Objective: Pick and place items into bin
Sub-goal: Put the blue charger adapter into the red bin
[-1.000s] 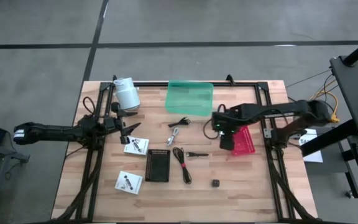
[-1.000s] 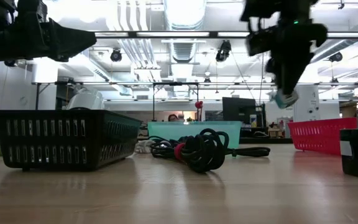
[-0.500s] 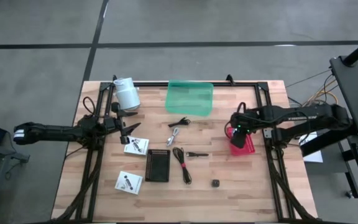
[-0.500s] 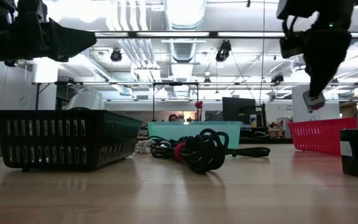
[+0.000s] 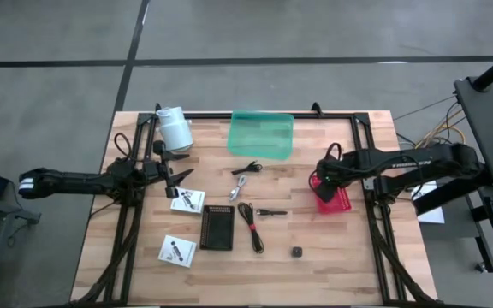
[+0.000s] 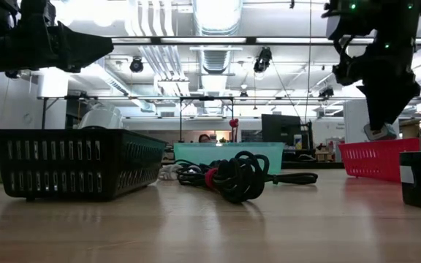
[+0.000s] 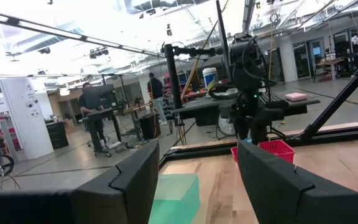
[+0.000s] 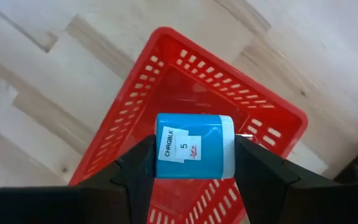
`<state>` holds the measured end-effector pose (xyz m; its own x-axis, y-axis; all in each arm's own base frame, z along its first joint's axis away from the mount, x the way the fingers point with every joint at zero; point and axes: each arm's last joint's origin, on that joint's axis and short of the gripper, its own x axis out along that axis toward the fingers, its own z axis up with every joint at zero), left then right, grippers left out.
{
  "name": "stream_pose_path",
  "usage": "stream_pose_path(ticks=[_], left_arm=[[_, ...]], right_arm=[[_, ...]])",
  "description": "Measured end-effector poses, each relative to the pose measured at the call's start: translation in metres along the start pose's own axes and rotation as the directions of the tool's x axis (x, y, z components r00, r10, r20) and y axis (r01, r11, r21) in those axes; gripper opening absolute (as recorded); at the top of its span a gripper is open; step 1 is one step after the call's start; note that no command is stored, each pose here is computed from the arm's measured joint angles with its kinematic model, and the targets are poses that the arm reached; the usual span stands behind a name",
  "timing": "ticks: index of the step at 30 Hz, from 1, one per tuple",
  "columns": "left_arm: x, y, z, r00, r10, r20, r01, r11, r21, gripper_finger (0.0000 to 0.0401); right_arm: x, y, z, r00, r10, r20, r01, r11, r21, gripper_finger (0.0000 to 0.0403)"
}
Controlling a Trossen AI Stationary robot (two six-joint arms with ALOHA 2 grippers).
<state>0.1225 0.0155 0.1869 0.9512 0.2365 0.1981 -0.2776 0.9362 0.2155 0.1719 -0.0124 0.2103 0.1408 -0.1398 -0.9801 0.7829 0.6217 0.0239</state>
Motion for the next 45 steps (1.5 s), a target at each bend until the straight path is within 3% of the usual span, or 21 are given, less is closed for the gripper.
stream_pose_path(ticks=[15, 40, 45], left_arm=[[0.0, 0.0, 0.0, 1.0, 0.001, 0.0, -0.001, 1.0, 0.0, 0.02], [0.0, 0.0, 0.0, 1.0, 0.001, -0.001, -0.001, 1.0, 0.0, 0.02], [0.0, 0.0, 0.0, 1.0, 0.001, 0.0, -0.001, 1.0, 0.0, 0.02]], right_arm=[[0.019, 0.008, 0.004, 0.993, -0.115, -0.035, 0.117, 0.991, 0.061, 0.0178], [0.019, 0.007, 0.004, 0.993, -0.114, -0.033, 0.115, 0.992, 0.047, 0.0178], [0.019, 0.007, 0.004, 0.993, -0.112, -0.035, 0.114, 0.993, 0.039, 0.0197]])
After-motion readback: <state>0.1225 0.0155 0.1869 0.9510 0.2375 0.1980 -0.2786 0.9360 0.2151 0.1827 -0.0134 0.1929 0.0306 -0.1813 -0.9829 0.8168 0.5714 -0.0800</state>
